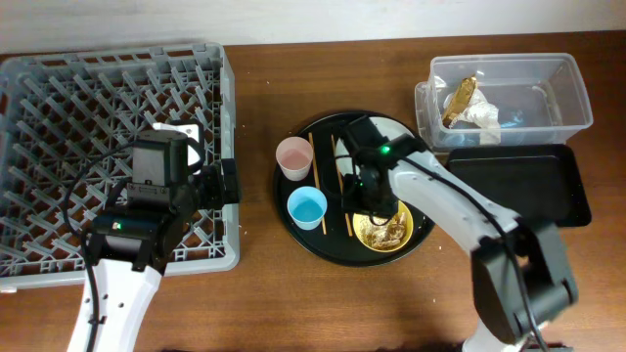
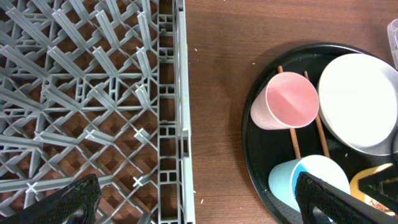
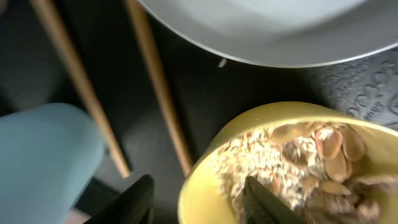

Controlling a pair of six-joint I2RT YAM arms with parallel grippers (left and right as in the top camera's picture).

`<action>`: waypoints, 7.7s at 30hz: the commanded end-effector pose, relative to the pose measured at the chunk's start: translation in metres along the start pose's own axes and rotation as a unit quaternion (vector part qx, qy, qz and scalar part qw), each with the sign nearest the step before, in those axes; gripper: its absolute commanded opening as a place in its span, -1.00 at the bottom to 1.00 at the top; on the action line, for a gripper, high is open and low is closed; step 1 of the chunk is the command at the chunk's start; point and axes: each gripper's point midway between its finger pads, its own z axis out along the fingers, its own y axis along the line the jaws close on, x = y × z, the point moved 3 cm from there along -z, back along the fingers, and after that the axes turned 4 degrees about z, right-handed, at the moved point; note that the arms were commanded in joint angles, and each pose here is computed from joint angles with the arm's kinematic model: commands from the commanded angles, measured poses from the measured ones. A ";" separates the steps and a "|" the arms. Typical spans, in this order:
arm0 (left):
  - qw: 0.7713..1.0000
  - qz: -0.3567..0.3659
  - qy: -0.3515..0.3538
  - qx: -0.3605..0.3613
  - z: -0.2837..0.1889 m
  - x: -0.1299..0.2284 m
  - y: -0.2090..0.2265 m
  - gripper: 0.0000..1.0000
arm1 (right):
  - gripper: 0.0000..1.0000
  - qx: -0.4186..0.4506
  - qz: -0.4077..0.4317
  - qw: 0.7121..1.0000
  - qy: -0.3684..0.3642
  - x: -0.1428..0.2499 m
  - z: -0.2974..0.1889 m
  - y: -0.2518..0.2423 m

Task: Sort waste into correct bins and load items into the dishwasher rack
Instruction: 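Grasp the rim of the yellow bowl with the right gripper, then tip the yellow bowl's scraps onto the black tray, then return the yellow bowl to the round tray with the right gripper, then grasp the blue cup with the right gripper and lift it, then hand the blue cup from the right gripper to the left gripper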

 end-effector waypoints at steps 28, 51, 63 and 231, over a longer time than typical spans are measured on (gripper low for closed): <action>1.000 -0.004 -0.001 -0.006 -0.006 -0.001 0.001 0.99 | -0.92 0.083 -0.076 0.993 0.035 0.010 0.009 -0.027; 1.000 -0.004 -0.001 -0.006 -0.006 -0.001 0.001 0.99 | -0.92 -0.231 -0.135 0.958 -0.102 -0.060 -0.222 -0.142; 1.000 -0.004 -0.001 -0.006 -0.006 -0.001 0.001 0.99 | -0.92 -0.413 -0.013 0.879 -0.239 -0.077 -0.166 -0.243; 0.719 0.091 -0.038 0.688 -0.039 -0.043 -0.129 0.99 | -0.92 -0.498 -0.296 0.795 -0.179 -0.025 -0.224 0.084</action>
